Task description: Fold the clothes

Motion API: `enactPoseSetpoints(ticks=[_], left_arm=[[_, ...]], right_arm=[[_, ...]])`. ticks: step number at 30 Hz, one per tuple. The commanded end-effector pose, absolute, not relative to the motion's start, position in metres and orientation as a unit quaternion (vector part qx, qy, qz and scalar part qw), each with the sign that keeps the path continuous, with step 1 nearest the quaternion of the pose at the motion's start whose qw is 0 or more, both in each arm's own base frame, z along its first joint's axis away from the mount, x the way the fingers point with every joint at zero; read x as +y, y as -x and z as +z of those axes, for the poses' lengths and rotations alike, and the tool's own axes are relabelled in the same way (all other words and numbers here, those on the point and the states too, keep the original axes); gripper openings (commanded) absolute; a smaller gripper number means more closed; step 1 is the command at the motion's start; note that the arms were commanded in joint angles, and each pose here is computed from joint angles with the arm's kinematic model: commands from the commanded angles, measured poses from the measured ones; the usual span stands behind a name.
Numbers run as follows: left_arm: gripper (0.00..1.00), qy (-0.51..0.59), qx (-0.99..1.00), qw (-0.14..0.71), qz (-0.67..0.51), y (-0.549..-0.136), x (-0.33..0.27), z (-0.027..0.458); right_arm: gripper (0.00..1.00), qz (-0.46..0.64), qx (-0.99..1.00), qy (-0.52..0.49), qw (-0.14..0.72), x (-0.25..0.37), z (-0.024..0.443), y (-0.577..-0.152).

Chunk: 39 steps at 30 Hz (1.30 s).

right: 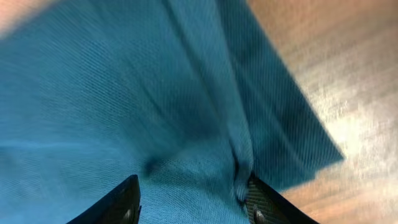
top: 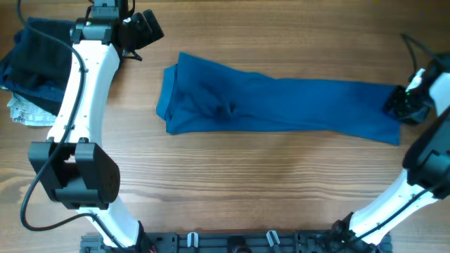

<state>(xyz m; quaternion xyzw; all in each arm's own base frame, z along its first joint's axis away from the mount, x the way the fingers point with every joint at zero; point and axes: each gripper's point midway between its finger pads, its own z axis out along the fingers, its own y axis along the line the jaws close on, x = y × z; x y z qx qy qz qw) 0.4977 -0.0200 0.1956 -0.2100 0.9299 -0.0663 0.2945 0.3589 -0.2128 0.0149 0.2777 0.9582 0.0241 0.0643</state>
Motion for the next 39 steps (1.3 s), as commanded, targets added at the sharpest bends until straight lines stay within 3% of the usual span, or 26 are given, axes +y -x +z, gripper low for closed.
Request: enactPoseSetpoints(ticks=[1, 14, 39], left_arm=[[1.0, 0.214, 0.927, 0.299, -0.066, -0.499, -0.019, 0.199], [1.0, 0.214, 0.927, 0.299, -0.065, -0.499, -0.019, 0.199], [1.0, 0.214, 0.928, 0.299, -0.065, -0.499, -0.019, 0.199]], right_arm=[[0.55, 0.131, 0.947, -0.245, 0.16, -0.223, 0.049, -0.378], [0.31, 0.144, 0.937, -0.222, 0.228, -0.247, 0.054, -0.386], [0.38, 0.1, 0.954, -0.22, 0.18, -0.239, 0.02, -0.37]])
